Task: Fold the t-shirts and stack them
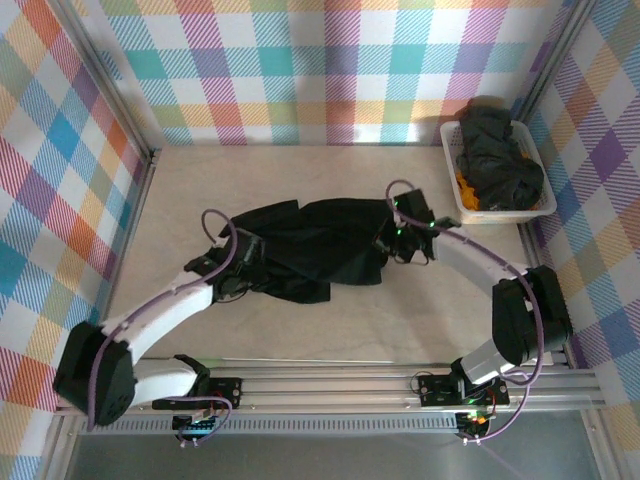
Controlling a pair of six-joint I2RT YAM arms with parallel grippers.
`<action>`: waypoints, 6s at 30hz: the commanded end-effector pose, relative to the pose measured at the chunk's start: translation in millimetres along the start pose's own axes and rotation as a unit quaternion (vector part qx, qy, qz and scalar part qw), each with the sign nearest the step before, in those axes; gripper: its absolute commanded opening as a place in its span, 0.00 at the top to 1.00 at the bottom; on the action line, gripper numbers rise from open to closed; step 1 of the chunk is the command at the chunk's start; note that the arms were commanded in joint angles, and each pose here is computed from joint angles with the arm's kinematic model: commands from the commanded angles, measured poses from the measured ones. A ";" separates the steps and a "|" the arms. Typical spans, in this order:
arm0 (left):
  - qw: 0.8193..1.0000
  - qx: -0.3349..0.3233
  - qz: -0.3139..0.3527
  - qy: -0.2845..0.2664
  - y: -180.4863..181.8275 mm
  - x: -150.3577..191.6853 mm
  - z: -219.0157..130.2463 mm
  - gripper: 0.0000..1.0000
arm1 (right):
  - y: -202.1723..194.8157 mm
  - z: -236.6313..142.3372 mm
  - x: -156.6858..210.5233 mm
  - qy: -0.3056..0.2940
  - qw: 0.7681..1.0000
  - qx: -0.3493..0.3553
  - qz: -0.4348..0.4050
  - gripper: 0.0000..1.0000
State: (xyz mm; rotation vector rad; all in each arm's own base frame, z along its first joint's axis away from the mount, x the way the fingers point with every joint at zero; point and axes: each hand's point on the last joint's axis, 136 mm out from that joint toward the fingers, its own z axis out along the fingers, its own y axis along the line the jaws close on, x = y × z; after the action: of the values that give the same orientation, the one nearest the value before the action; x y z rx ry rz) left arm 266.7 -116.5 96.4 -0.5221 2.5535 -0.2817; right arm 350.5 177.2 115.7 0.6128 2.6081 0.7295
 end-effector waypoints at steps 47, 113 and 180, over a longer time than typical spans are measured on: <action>0.978 -0.147 -0.132 0.069 93.6 -101.6 73.4 0.40 | 28.7 -74.8 -164.6 -0.089 0.995 -0.031 -0.033 1.00; 0.985 -0.019 -0.107 -0.135 51.6 -49.2 -106.1 1.00 | 67.8 -176.8 -194.9 -0.199 0.970 -0.134 -0.036 1.00; 0.979 0.112 -0.106 -0.136 -19.6 -117.3 -155.3 1.00 | -13.5 -114.6 -27.0 -0.109 0.994 -0.019 -0.005 1.00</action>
State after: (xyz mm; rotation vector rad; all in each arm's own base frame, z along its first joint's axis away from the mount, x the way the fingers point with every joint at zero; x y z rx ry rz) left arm 271.4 -68.3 238.8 -0.7425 2.2681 -0.4430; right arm 304.9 103.8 145.6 0.8057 2.5067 0.6296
